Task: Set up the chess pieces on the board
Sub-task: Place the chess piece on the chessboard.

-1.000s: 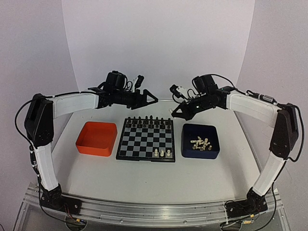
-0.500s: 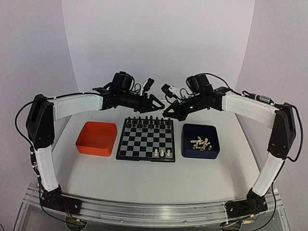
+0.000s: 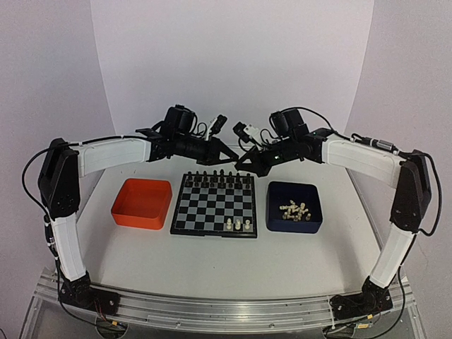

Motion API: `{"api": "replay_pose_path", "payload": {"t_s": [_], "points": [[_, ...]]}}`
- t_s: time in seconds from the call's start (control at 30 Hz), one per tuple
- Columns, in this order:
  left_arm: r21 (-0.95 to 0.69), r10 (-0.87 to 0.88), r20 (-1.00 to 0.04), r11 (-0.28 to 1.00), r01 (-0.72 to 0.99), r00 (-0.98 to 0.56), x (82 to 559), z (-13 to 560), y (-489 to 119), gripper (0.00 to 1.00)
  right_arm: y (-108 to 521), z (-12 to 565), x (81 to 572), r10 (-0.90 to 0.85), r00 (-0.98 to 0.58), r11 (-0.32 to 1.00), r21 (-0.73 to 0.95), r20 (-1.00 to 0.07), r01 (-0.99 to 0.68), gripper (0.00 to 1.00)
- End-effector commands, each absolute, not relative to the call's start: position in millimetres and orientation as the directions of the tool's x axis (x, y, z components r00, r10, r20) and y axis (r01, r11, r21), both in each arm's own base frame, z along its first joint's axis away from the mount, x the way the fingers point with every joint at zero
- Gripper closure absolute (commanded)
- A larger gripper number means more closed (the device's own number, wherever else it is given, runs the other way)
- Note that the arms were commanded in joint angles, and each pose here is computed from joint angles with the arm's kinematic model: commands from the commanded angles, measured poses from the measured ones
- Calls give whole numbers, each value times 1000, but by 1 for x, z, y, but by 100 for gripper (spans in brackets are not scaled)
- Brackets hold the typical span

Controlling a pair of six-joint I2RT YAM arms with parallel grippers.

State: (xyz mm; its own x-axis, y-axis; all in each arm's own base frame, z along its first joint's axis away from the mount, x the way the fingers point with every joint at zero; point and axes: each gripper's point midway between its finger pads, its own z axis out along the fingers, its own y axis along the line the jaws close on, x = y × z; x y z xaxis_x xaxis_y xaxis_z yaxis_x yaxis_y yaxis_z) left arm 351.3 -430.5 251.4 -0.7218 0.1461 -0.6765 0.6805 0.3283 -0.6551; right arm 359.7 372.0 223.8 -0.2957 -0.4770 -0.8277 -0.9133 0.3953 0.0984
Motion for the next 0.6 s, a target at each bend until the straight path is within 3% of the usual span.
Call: {"api": "replay_pose_path", "payload": {"t_s": [0.0,0.27,0.4,0.57], "points": [[-631,135,-719,286,721,-682,340,282,-426,94,378,242,376,-447,-253,429,43,-858,-902,100],[-628,130,-716,309,714,-686,343,280,-424,100,379,245,381,-420,-270,456,55,-867,-888,97],[-586,101,-753,347,732,-650,351,284,-421,100,381,239,372,-423,-279,422,85,-862,-903,67],[-467,120,-817,435,769,-564,364,285,-411,100,378,230,356,-428,-303,389,130,-851,-912,38]]}}
